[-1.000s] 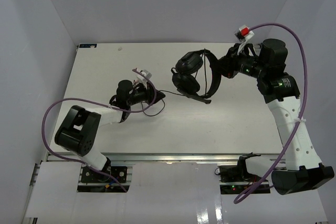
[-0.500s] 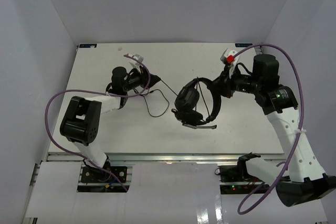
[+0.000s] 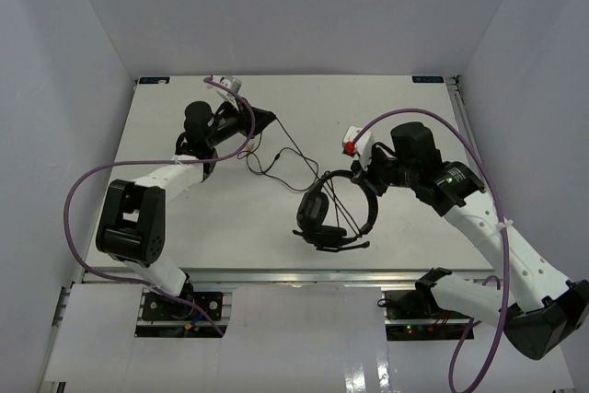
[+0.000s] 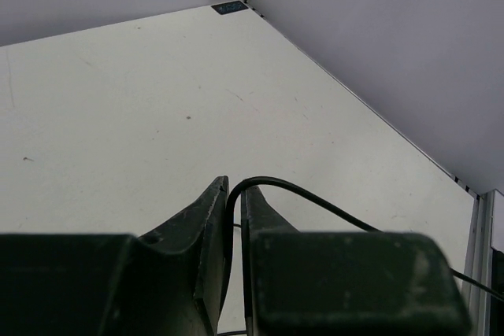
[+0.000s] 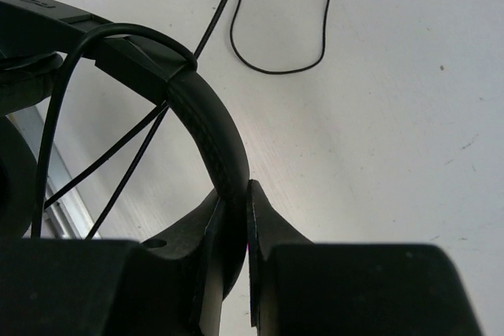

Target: Wrap the headphones

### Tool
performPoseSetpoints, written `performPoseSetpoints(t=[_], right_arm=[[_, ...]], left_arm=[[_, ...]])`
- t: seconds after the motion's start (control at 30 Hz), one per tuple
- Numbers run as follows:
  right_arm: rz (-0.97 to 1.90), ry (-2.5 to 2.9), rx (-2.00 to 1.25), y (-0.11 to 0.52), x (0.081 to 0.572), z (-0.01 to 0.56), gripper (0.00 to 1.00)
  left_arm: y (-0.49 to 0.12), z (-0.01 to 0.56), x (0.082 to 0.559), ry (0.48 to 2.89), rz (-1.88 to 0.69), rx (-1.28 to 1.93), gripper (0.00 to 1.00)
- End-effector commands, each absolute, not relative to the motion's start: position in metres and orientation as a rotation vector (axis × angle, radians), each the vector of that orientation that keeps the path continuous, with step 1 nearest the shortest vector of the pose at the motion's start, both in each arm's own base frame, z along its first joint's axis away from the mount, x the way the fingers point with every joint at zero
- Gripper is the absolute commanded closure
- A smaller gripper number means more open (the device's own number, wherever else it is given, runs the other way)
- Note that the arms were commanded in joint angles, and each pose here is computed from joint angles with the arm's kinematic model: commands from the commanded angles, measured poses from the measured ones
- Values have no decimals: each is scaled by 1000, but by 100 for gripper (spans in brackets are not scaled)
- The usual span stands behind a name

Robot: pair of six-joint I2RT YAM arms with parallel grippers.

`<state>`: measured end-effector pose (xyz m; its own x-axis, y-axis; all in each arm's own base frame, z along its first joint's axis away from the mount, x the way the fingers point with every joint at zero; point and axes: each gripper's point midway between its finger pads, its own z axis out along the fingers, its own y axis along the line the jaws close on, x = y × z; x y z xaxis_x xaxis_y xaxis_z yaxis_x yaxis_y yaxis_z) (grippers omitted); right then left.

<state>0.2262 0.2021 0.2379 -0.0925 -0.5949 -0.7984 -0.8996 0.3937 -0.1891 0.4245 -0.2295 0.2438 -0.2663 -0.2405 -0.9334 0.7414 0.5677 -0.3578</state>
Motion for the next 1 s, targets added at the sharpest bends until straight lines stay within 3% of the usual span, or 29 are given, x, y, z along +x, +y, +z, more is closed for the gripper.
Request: performPoseSetpoints(t=[0.0, 0.5, 0.97], right_arm=[[305, 1773, -1288, 206, 243, 241, 92], [33, 1850, -1277, 225, 287, 213, 92], [-258, 1915, -938, 201, 359, 242, 92]], left_arm=[[-223, 305, 412, 1460, -978, 484, 79], [-221, 368, 374, 1405, -1014, 525, 81], [-233, 388, 325, 1393, -1125, 583, 83]])
